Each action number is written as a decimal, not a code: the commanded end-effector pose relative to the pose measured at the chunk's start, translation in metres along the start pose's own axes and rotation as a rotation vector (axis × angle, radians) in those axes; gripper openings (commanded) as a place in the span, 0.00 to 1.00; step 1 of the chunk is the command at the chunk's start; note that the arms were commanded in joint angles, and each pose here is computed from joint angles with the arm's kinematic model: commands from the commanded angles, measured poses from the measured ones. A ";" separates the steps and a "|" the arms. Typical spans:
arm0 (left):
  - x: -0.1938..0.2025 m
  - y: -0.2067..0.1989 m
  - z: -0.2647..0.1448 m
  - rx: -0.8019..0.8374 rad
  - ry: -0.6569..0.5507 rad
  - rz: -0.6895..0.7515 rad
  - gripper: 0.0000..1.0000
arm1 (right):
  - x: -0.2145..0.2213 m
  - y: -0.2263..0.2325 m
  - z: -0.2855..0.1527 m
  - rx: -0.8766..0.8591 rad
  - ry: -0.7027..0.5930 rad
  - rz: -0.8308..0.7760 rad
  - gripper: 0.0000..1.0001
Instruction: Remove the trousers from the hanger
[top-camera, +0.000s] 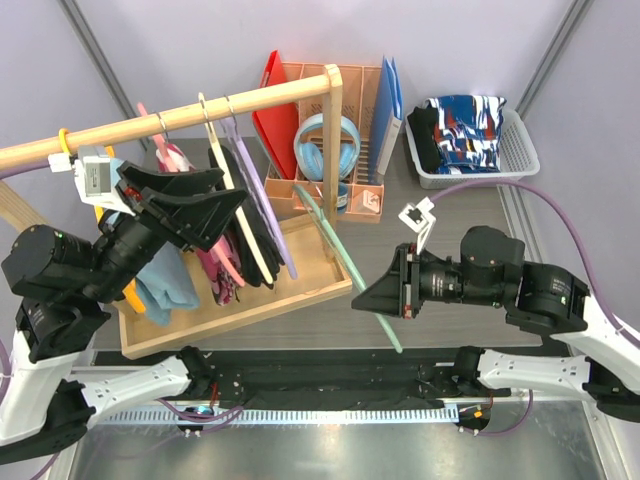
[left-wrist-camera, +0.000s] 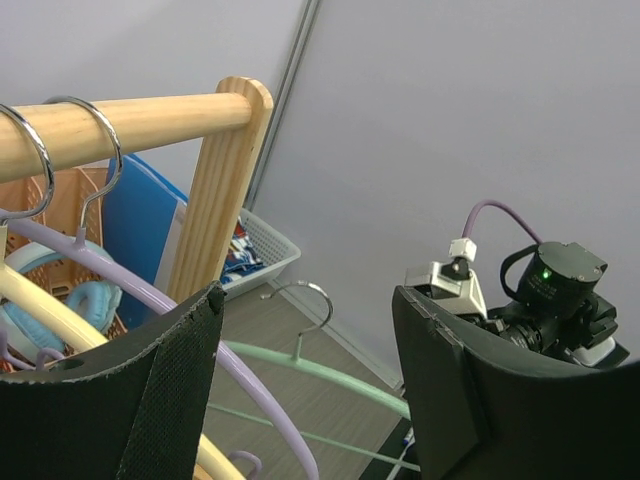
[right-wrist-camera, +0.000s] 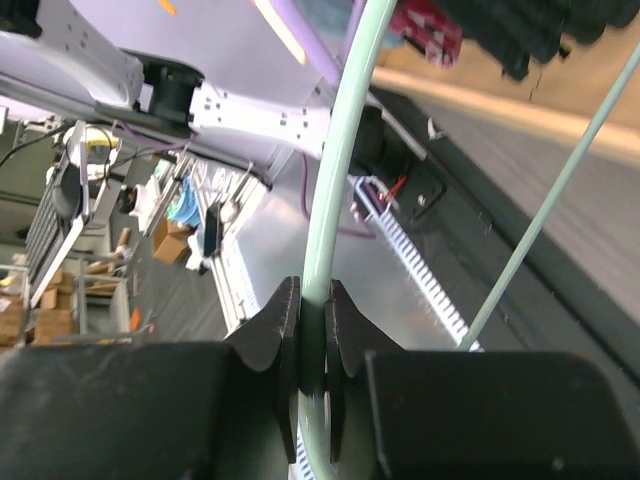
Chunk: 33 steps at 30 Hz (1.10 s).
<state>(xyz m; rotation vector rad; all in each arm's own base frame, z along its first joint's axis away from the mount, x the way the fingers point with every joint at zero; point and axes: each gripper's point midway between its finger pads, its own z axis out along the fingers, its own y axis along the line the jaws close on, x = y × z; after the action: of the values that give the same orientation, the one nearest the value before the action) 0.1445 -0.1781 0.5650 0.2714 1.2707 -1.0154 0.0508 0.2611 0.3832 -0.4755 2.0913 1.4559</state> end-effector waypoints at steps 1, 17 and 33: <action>-0.010 0.000 -0.011 -0.002 -0.028 -0.004 0.69 | -0.064 0.045 -0.010 -0.096 -0.224 -0.163 0.01; -0.004 0.012 -0.037 -0.043 -0.025 -0.014 0.70 | -0.147 0.083 0.038 -0.050 -0.395 -0.292 0.01; 0.003 0.019 -0.054 -0.067 -0.018 -0.027 0.70 | -0.159 0.049 0.066 0.068 -0.458 -0.214 0.01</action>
<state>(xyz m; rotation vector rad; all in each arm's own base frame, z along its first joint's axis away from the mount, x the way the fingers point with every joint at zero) 0.1215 -0.1329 0.5414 0.2074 1.2819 -0.9940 0.1567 0.3459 0.4599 -0.3885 1.8037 1.1721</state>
